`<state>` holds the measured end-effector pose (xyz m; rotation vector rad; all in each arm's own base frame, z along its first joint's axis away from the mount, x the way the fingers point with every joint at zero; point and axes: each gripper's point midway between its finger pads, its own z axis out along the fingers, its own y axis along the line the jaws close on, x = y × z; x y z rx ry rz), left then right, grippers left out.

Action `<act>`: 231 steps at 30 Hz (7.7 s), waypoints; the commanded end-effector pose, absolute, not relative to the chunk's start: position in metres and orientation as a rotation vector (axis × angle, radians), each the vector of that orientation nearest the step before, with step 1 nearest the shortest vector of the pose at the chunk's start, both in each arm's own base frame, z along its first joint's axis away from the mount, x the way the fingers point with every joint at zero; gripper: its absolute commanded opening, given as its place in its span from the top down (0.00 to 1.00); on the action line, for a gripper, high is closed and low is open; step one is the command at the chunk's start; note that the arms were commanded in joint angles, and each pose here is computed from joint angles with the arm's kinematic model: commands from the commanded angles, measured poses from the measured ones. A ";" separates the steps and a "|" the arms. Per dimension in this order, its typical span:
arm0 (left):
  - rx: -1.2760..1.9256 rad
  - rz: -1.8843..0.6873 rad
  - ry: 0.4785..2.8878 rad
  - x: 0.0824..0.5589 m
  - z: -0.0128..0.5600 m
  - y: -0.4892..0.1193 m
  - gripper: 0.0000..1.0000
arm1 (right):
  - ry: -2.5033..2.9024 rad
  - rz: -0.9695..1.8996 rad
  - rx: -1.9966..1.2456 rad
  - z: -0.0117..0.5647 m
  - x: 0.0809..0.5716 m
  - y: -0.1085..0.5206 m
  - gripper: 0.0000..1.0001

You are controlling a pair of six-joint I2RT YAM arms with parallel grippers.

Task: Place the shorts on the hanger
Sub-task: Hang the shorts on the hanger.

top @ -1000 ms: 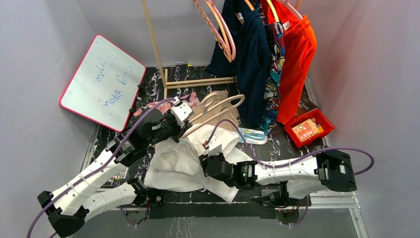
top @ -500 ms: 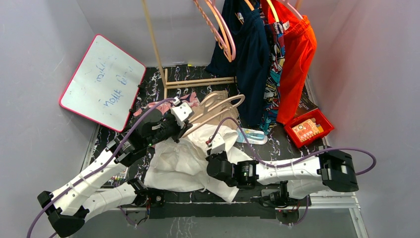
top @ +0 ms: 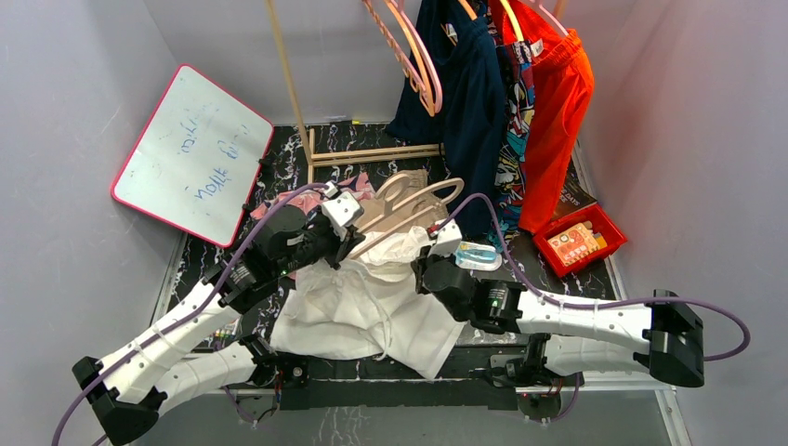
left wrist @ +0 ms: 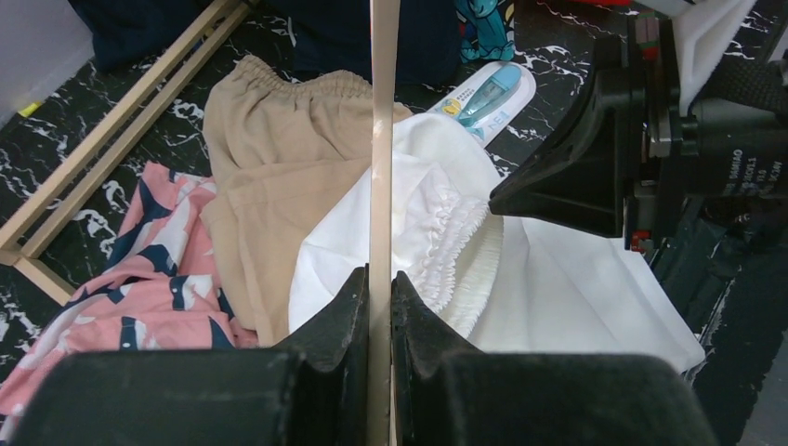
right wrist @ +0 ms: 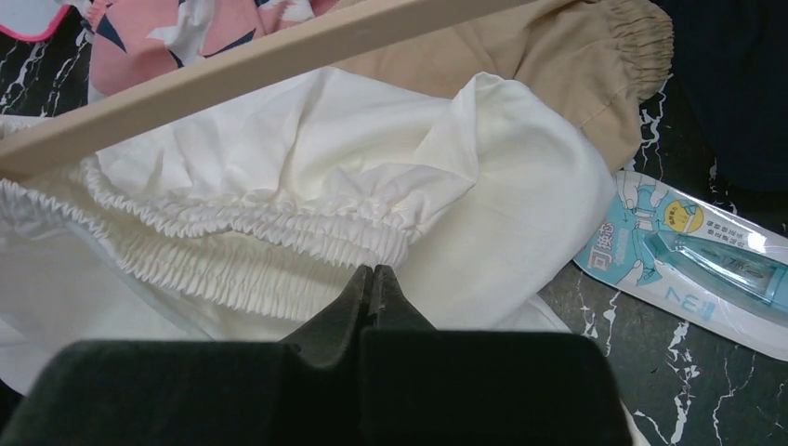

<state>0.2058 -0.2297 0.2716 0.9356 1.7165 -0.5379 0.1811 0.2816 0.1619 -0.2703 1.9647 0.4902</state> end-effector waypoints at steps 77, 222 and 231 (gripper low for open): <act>0.665 -0.523 1.730 0.215 0.277 -0.208 1.00 | 1.907 0.583 -0.223 0.159 0.206 0.269 1.00; 1.342 -0.430 1.710 0.175 0.252 -0.230 1.00 | 1.985 0.705 -0.194 0.375 0.260 0.193 1.00; 1.233 -0.474 1.608 0.182 0.287 -0.239 1.00 | 2.068 0.734 -0.281 0.343 0.250 0.201 1.00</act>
